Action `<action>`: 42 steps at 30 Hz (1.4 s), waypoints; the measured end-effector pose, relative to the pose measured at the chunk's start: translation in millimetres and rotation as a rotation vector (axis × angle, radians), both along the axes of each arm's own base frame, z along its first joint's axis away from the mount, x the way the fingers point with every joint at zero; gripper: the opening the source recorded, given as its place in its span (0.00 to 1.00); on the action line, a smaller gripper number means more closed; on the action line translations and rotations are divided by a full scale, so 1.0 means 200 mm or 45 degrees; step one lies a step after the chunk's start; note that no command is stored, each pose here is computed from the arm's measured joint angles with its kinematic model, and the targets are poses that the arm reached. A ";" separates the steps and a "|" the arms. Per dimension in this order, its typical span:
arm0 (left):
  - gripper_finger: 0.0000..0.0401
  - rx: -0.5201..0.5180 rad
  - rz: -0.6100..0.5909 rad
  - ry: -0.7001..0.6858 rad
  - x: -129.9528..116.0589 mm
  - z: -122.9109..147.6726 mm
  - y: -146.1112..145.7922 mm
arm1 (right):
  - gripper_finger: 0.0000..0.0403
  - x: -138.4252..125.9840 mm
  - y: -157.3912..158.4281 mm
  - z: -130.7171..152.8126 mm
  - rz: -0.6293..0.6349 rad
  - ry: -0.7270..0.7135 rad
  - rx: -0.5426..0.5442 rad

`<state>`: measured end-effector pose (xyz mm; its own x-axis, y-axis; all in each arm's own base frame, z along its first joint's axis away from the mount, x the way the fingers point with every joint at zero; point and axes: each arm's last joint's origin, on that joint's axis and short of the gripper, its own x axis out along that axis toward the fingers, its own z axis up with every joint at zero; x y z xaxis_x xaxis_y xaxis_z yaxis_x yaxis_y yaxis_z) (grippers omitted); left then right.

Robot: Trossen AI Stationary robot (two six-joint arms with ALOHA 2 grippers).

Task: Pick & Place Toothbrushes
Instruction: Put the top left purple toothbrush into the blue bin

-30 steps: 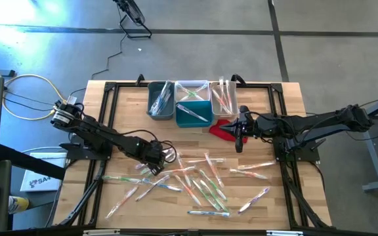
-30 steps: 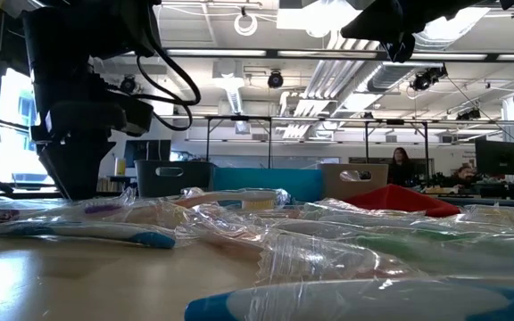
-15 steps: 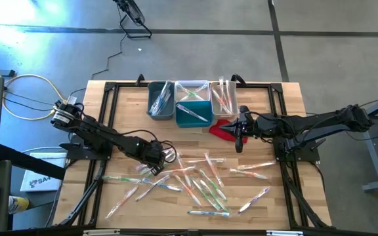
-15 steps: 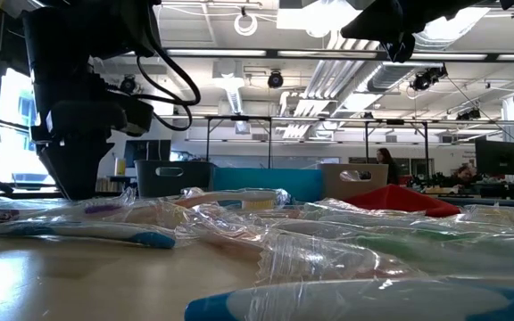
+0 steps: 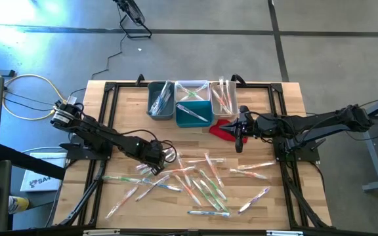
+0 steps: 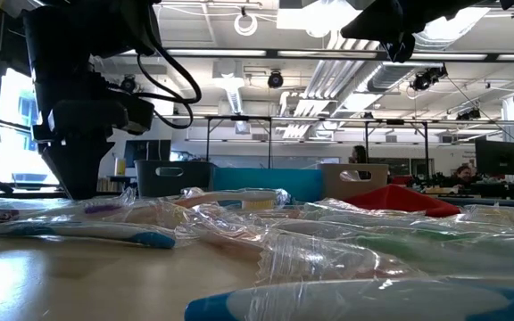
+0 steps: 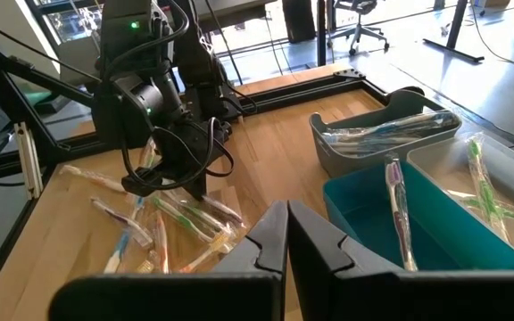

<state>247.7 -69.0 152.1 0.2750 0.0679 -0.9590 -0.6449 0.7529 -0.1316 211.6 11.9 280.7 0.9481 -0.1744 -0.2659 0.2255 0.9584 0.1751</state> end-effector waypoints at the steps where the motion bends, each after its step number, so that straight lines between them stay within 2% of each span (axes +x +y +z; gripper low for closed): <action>1: 0.04 0.000 0.000 0.000 0.00 0.00 0.00 | 0.01 0.00 0.00 0.00 0.000 0.000 0.000; 9: 0.04 0.005 -0.005 0.027 -0.03 0.03 0.01 | 0.01 0.00 0.00 0.00 0.000 0.000 0.000; 16: 0.01 0.102 0.015 0.040 -0.06 0.17 0.03 | 0.01 0.00 0.00 0.00 0.000 0.008 -0.001; 34: 0.01 0.337 0.092 -0.334 -0.12 0.48 0.08 | 0.01 0.00 0.00 -0.01 0.000 0.017 -0.002; 42: 0.01 0.373 0.127 -0.559 -0.13 0.58 0.10 | 0.01 0.00 0.00 -0.01 0.000 0.017 -0.002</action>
